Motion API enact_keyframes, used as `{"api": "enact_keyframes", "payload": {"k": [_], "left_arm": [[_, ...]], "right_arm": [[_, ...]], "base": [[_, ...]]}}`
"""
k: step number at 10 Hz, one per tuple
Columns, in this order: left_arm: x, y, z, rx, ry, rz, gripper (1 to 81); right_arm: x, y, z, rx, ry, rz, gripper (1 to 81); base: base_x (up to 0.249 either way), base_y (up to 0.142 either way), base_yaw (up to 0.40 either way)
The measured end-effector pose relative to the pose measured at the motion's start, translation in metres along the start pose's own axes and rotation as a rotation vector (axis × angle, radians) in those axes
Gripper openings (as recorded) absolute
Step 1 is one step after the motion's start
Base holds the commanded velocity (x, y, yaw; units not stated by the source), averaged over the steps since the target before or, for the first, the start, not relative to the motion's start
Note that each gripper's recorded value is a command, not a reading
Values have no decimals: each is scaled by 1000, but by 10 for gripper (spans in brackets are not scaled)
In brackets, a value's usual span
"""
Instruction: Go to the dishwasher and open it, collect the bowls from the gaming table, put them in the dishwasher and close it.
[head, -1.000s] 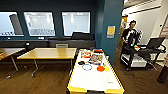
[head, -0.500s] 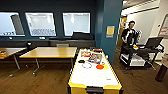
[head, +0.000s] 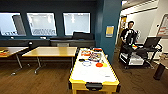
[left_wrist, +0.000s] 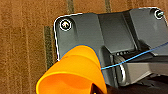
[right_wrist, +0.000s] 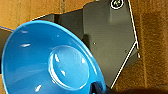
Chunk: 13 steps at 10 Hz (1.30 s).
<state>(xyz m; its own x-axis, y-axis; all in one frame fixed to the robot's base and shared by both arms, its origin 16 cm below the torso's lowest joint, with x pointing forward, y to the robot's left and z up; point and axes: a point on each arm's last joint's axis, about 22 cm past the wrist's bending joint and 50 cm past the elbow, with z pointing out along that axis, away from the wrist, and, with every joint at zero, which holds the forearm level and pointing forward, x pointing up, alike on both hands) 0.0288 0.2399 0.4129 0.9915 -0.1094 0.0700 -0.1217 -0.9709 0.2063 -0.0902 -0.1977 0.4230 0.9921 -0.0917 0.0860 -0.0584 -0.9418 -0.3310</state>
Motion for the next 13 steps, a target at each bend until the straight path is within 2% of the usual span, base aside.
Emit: {"api": "enact_keyframes", "payload": {"k": [4,7,9,13], "left_arm": [[0,-5,-1,6,3,0,10],[-14,-36,-9,47,-10,-3,10],[-14,-27,-6,35,-8,-3,10],[-20,-20,-5,26,-13,-4,10]], "right_arm": [[0,11,-2,-18,0,-3,10],[7,23,-4,-40,5,-9,10],[8,22,-4,-39,7,-10,10],[6,22,-4,-39,6,-14,10]], "base": [[-132,0,0],[-131,0,0],[-131,0,0],[-81,0,0]]}}
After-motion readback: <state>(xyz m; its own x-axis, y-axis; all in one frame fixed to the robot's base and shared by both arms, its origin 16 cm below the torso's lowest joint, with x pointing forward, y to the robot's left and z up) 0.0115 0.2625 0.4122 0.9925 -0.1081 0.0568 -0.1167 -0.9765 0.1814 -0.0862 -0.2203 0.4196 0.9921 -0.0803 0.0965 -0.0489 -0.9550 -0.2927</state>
